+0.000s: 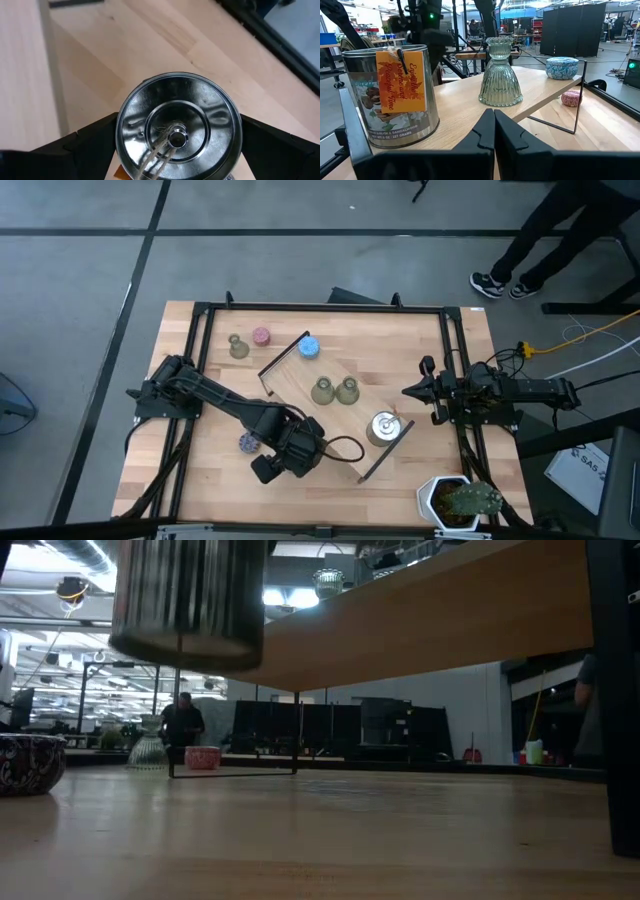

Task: Pick & Place candle stick holders
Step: Put the silver scented candle can on the shelf

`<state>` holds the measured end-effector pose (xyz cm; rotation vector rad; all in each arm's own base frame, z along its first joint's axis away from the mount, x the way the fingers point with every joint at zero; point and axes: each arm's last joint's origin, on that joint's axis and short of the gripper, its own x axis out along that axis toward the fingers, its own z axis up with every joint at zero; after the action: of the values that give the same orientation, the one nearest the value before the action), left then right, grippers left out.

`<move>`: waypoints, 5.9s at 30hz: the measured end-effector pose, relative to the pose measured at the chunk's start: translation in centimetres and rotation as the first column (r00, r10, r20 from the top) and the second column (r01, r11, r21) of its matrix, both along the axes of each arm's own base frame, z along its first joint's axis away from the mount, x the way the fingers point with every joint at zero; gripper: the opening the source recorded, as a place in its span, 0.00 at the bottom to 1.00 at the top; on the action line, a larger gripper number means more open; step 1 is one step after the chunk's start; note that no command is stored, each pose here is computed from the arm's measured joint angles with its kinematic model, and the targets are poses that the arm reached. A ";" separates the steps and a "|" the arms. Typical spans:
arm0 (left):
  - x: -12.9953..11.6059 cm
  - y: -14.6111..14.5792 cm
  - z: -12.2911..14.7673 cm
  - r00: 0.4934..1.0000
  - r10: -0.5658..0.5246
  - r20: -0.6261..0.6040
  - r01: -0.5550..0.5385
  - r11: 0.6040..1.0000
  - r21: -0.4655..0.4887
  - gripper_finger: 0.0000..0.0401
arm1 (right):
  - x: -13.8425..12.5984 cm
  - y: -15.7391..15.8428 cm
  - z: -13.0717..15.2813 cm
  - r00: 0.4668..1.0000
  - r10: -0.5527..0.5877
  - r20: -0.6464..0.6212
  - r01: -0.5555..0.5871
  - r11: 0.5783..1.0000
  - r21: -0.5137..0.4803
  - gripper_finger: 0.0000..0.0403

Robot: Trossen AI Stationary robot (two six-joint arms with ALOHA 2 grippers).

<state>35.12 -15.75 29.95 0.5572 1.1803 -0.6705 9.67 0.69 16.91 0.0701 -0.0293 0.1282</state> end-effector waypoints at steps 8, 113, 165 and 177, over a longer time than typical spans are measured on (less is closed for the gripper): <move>0.7 0.7 2.7 0.994 0.074 0.076 -0.070 0.996 -0.055 0.92 | 0.0 0.0 0.0 1.000 0.000 0.000 0.000 1.000 0.000 0.00; 5.8 7.3 5.9 0.899 0.372 0.232 -0.347 0.927 -0.142 0.92 | 0.0 0.0 0.0 1.000 0.000 0.000 0.000 1.000 0.000 0.00; 2.0 7.3 7.6 0.918 0.394 0.037 -0.395 0.918 0.031 0.72 | 0.0 0.0 0.0 1.000 0.000 0.000 0.000 1.000 0.000 0.00; 1.0 7.5 7.2 0.935 0.353 0.017 -0.354 0.934 0.058 0.52 | 0.0 0.0 0.0 1.000 0.000 0.000 0.000 1.000 0.000 0.00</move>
<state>36.10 -8.24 37.14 0.3816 1.2579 -0.3248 9.67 0.69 16.91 0.0701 -0.0289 0.1283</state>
